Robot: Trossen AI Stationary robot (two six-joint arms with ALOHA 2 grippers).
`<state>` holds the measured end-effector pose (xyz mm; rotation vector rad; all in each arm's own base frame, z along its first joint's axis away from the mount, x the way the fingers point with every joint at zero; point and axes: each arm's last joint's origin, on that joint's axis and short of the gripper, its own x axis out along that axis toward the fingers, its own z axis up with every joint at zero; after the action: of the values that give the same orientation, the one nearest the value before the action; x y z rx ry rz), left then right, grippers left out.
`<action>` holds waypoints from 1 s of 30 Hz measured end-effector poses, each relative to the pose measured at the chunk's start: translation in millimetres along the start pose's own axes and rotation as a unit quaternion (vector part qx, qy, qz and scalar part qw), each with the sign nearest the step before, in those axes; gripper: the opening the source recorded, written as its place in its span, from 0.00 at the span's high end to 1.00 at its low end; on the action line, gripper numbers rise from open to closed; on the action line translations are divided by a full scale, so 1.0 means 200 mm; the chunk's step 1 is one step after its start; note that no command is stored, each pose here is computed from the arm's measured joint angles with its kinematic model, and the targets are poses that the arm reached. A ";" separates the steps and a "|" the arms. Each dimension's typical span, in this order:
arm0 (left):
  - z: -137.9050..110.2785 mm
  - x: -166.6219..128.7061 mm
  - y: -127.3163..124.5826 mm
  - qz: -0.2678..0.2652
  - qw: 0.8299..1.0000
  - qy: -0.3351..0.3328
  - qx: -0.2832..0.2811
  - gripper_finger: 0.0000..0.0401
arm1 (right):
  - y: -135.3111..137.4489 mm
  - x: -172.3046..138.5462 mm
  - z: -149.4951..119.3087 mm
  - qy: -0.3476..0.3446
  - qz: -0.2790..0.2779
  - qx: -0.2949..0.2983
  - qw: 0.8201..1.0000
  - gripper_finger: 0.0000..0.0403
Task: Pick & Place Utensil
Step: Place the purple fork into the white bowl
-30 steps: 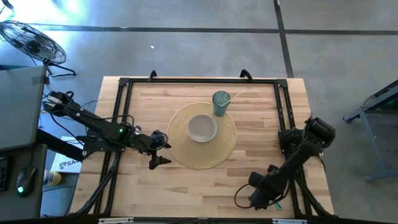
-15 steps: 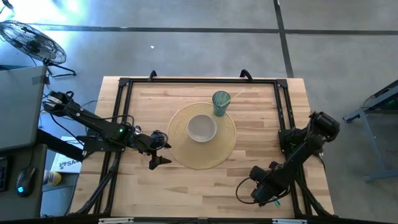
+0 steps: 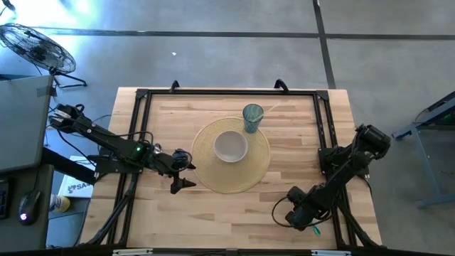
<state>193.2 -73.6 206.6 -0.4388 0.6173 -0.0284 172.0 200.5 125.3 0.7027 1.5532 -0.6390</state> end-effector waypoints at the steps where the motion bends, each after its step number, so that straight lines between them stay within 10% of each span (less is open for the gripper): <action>1: 0.00 0.00 0.00 0.000 1.000 0.000 0.000 0.04 | 0.00 0.00 0.00 0.000 0.000 0.002 1.000 0.80; 16: 0.00 0.00 0.00 0.000 1.000 -0.001 -0.005 0.04 | 0.09 -0.10 0.08 -0.015 -0.001 0.032 0.999 0.98; 30: -0.03 -0.02 -0.02 -0.090 0.993 0.083 -0.007 0.04 | 0.34 -0.66 0.62 -0.234 0.068 -0.053 0.968 0.99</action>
<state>186.6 -78.5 206.1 -0.5070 0.7396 -0.2335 311.5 143.8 244.9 0.5261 1.0843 -0.5648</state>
